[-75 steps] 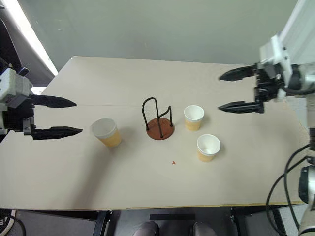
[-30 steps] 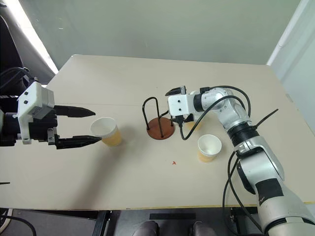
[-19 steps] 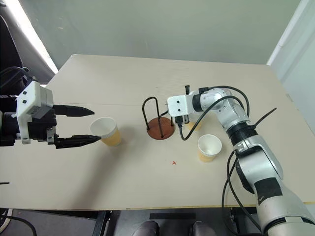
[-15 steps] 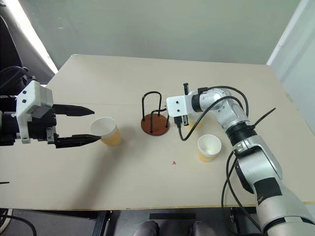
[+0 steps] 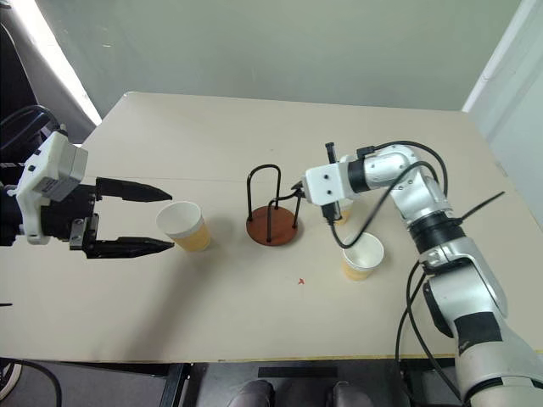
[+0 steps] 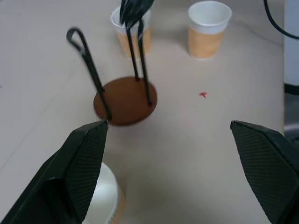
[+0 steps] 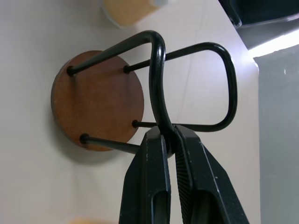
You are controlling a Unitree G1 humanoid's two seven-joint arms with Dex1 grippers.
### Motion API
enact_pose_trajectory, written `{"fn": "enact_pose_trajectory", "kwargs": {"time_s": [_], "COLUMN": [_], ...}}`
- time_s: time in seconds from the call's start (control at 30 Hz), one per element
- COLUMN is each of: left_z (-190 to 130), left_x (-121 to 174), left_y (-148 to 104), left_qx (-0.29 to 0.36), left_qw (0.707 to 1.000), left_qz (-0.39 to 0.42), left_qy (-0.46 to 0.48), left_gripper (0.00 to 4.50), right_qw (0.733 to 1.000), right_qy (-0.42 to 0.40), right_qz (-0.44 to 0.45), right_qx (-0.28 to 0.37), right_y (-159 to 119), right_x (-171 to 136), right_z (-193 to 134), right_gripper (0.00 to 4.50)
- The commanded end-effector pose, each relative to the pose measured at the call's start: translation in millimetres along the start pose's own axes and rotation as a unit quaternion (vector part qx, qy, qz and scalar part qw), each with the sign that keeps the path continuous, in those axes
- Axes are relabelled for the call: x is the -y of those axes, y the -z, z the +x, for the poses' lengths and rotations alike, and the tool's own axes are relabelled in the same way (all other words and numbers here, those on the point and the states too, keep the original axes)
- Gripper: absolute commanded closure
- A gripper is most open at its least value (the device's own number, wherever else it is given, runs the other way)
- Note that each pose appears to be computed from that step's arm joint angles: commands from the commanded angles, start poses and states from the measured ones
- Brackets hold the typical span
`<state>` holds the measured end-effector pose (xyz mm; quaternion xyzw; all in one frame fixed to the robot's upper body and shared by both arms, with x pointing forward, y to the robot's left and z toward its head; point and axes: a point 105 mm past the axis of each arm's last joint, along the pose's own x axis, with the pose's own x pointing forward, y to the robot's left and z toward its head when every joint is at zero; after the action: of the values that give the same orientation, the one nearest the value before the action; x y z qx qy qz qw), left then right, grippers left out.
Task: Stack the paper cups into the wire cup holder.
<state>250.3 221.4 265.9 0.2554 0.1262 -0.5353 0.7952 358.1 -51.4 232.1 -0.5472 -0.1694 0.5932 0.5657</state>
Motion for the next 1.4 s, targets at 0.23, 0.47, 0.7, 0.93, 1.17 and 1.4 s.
{"fn": "enact_pose_trajectory", "kwargs": {"time_s": [0.23,0.47,0.7,0.93,1.17,1.4], "left_z": [21,41,45,43,45,46], "left_x": [26,40,44,43,43,40], "left_y": [6,15,15,12,11,9], "left_qx": [-0.022,-0.049,-0.055,-0.056,-0.052,-0.049], "left_qw": [0.994,0.987,0.985,0.986,0.986,0.987], "left_qz": [0.004,0.011,0.013,0.014,0.015,0.018], "left_qy": [0.107,0.155,0.161,0.159,0.156,0.154], "left_gripper": [0.0,0.0,0.0,0.0,0.0,0.0], "right_qw": [0.992,0.987,0.974,0.968,0.963,0.964], "right_qy": [-0.079,-0.107,-0.114,-0.108,-0.126,-0.139], "right_qz": [-0.039,-0.084,-0.166,-0.198,-0.211,-0.202], "right_qx": [0.09,0.088,0.101,0.108,0.114,0.103], "right_y": [-41,-41,-37,-32,-32,-30], "right_x": [-31,-45,-54,-50,-50,-47], "right_z": [-25,-23,-18,-17,-18,-18], "right_gripper": [4.46,4.46,4.46,4.46,4.46,3.46]}}
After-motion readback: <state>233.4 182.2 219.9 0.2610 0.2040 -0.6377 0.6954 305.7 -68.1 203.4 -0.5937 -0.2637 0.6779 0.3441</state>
